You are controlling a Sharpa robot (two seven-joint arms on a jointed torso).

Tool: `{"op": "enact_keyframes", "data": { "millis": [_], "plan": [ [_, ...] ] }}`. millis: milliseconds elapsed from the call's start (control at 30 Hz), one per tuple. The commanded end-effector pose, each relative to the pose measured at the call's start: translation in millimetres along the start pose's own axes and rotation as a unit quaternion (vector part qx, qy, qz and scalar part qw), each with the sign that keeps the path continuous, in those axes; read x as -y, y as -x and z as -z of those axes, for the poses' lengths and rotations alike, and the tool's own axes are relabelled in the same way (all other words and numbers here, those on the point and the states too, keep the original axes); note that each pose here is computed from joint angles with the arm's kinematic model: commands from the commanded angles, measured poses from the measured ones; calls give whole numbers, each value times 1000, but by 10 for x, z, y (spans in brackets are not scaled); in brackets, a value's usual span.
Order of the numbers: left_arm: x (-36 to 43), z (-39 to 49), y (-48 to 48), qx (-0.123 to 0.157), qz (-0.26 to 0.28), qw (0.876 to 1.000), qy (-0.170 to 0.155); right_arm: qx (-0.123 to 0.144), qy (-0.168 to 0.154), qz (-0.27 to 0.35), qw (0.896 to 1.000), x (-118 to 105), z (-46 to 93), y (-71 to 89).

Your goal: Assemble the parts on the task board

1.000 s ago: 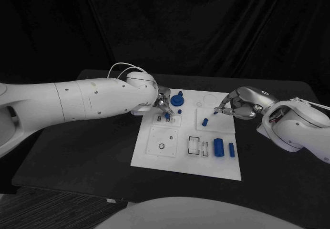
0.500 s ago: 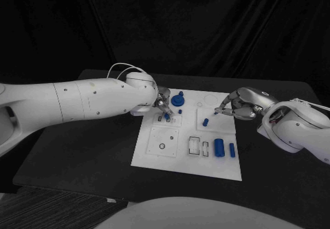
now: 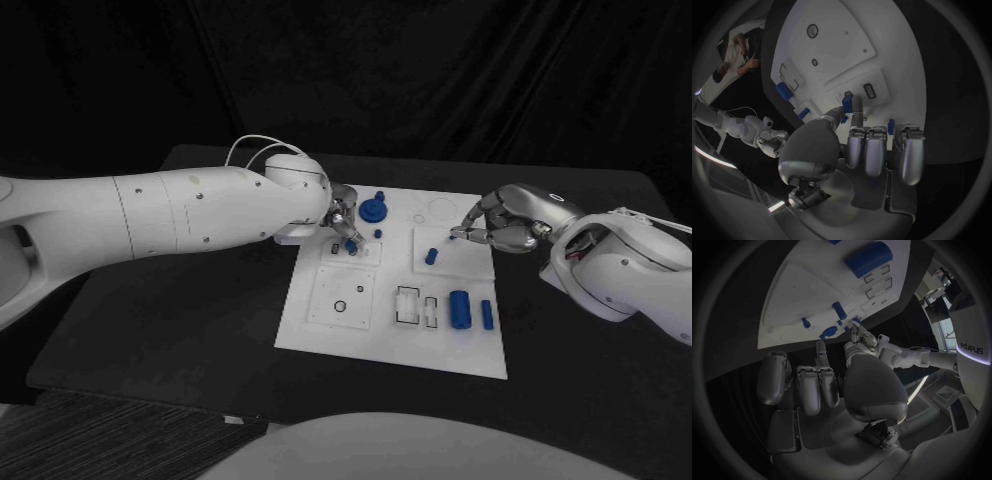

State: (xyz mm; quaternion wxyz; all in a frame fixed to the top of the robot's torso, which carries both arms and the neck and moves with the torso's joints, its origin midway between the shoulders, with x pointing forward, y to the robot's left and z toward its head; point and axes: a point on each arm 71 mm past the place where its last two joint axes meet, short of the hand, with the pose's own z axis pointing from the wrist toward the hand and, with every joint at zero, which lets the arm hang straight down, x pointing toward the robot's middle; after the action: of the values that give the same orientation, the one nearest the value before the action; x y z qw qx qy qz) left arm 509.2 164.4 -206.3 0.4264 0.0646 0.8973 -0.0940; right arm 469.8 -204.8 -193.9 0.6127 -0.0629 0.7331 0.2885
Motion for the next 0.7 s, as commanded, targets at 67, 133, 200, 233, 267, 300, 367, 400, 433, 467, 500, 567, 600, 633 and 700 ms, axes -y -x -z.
{"op": "enact_keyframes", "data": {
  "millis": [67, 133, 200, 233, 267, 300, 367, 400, 433, 467, 500, 567, 600, 633, 700],
  "plan": [
    [14, -7, -23, 0, 3, 1000, -1, -4, -10, 0, 1000, 16, 2, -14],
    [15, -12, -34, -2, 2, 1000, 0, -4, -10, 0, 1000, 15, 1, -16],
    [14, -16, -44, -4, 2, 1000, 0, -5, -10, 0, 1000, 14, 1, -17],
    [13, -18, -49, -4, 2, 1000, 1, -5, -11, 0, 1000, 15, 1, -17],
    [12, -20, -54, -4, 2, 1000, 1, -5, -11, 0, 1000, 16, 2, -17],
    [10, -21, -56, -5, 3, 1000, 2, -5, -11, 1, 1000, 17, 2, -18],
    [8, -25, -60, -5, 3, 1000, 2, -6, -11, 1, 1000, 20, 3, -19],
    [6, -26, -62, -5, 3, 1000, 3, -6, -12, 1, 1000, 21, 4, -19],
    [5, -27, -62, -5, 3, 1000, 3, -6, -12, 1, 1000, 22, 4, -20],
    [4, -29, -64, -5, 3, 1000, 4, -6, -12, 1, 1000, 23, 4, -21],
    [2, -30, -65, -6, 3, 1000, 4, -6, -12, 1, 1000, 23, 4, -22],
    [1, -31, -68, -6, 3, 1000, 4, -7, -13, 1, 1000, 23, 5, -24],
    [2, -32, -69, -6, 3, 1000, 4, -8, -13, 1, 1000, 24, 5, -25],
    [2, -33, -70, -6, 3, 1000, 4, -8, -13, 1, 1000, 24, 5, -26],
    [5, -35, -71, -6, 3, 1000, 4, -8, -13, 1, 1000, 26, 5, -28]
  ]
}}
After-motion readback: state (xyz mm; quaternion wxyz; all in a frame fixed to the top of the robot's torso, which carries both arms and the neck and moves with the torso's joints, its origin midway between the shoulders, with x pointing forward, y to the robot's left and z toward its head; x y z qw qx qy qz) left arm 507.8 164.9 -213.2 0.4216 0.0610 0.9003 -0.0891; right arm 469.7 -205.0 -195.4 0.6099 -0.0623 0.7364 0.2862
